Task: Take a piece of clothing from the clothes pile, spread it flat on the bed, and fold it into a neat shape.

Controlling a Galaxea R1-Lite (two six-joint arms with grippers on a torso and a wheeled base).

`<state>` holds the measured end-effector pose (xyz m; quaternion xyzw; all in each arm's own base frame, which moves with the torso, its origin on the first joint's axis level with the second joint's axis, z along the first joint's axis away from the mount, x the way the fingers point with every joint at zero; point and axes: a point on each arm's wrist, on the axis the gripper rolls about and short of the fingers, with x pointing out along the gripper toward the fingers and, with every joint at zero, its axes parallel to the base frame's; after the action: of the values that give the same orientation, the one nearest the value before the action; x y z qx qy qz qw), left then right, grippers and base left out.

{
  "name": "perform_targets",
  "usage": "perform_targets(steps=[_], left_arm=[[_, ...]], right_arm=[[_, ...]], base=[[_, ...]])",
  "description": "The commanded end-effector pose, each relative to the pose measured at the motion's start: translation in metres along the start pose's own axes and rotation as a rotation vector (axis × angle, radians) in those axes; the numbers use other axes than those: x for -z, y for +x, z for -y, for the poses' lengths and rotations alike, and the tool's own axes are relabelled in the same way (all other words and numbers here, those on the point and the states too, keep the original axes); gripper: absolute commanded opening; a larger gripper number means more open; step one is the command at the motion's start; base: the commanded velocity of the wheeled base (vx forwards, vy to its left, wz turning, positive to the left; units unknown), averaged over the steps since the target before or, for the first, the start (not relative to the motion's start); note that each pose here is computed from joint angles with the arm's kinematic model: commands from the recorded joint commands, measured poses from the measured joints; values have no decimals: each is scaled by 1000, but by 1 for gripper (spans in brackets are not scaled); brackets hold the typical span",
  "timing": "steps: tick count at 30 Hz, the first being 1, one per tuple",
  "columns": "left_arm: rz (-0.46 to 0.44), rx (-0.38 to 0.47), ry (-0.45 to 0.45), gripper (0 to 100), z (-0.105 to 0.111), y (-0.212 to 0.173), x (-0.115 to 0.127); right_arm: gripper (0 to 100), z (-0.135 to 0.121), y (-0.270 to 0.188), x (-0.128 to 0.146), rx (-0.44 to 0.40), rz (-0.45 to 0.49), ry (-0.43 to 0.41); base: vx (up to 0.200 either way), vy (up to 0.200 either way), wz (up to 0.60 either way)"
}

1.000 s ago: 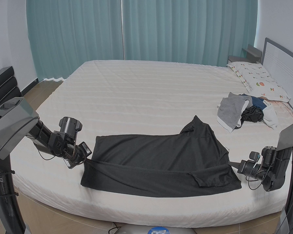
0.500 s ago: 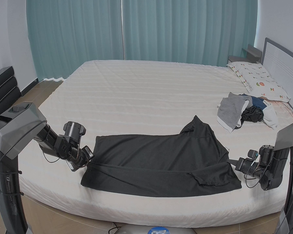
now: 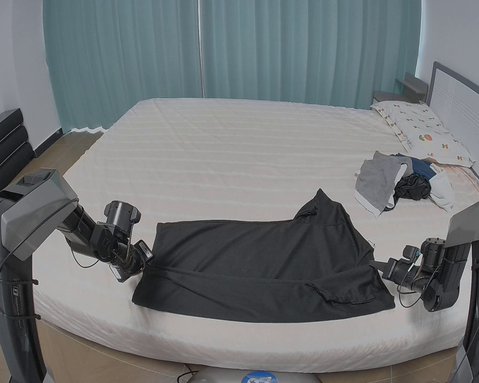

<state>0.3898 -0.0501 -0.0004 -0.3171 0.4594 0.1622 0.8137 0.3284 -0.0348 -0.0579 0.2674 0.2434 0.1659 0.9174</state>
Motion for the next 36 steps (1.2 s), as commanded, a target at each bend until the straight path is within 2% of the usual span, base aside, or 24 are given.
perform_targets(steps=[1, 11, 14, 19, 36], left_arm=[[-3, -4, 0, 100, -1, 2, 1], [5, -1, -12, 100, -3, 0, -4], [32, 23, -39, 100, -7, -5, -16], [36, 52, -84, 100, -6, -9, -20], [38, 67, -113, 100, -2, -9, -21]], right_arm=[[100, 2, 3, 3, 0, -3, 0], [100, 2, 1, -3, 15, 22, 35], [100, -2, -4, -10, 19, 45, 98], [100, -2, -6, -12, 22, 54, 147], [100, 0, -7, -8, 31, 40, 155]], base=[[0, 0, 0], [0, 0, 0], [0, 0, 0], [0, 0, 0], [12, 0, 0]])
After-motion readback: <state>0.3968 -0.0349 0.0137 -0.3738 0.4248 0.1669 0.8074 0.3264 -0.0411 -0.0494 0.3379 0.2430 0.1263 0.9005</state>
